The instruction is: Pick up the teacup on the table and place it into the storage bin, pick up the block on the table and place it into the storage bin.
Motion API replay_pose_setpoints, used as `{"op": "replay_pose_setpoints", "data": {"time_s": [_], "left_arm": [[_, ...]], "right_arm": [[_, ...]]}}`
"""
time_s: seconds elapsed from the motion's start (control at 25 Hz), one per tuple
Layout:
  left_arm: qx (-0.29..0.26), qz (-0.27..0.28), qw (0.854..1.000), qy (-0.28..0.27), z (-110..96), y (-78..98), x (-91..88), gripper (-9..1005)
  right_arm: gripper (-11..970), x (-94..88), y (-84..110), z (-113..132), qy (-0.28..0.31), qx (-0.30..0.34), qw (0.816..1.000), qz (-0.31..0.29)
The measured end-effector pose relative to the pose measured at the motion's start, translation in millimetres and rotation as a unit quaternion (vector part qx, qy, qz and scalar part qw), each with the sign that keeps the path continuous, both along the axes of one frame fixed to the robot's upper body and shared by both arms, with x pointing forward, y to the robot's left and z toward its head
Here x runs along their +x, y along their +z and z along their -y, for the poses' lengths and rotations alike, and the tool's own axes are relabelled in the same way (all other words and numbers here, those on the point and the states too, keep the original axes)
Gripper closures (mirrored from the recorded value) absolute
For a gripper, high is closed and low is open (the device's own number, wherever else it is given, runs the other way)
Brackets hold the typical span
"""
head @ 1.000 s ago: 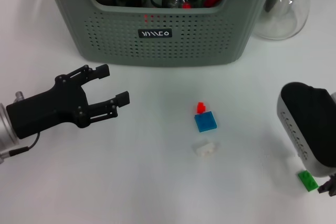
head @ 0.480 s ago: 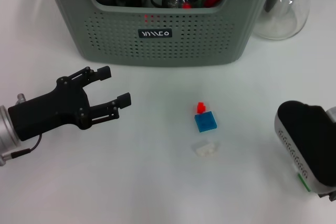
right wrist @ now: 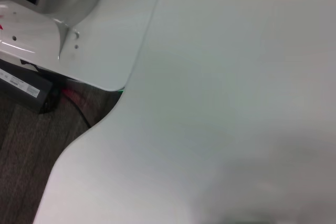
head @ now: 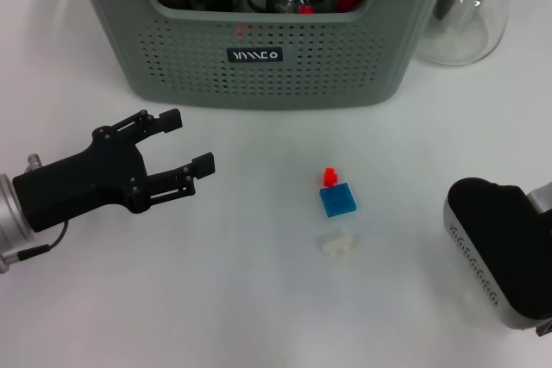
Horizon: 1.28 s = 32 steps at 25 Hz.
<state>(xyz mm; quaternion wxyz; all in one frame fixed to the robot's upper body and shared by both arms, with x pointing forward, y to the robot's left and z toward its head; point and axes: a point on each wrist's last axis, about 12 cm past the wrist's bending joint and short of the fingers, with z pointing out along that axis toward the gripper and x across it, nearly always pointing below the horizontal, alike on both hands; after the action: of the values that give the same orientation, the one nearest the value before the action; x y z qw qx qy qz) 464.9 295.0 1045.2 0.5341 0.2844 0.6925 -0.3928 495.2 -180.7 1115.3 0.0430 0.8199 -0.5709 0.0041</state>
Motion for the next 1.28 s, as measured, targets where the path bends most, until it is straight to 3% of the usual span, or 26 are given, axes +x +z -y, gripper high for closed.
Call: {"op": "replay_pose_setpoints", "data": {"time_s": [0.56, 0.76, 0.96, 1.28], "left_arm": [[0.002, 0.001, 1.000, 0.001, -1, 0.3, -0.2, 121], [0.003, 0.000, 1.000, 0.002, -2, 0.1, -1.0, 121], [0.004, 0.000, 1.000, 0.003, -3, 0.0, -1.4, 121], [0.000, 0.001, 1.000, -0.001, -3, 0.6, -3.0, 121]], "right_arm": [[298, -1.6, -2.8, 0, -0.012, -0.002, 1.000, 0.004], [449, -1.0, -3.0, 0, -0.017, -0.003, 1.000, 0.008], [521, 0.2, -2.1, 0, -0.023, -0.002, 1.000, 0.011], [536, 17.9, 19.4, -4, -0.063, 0.065, 0.995, 0.031]]}}
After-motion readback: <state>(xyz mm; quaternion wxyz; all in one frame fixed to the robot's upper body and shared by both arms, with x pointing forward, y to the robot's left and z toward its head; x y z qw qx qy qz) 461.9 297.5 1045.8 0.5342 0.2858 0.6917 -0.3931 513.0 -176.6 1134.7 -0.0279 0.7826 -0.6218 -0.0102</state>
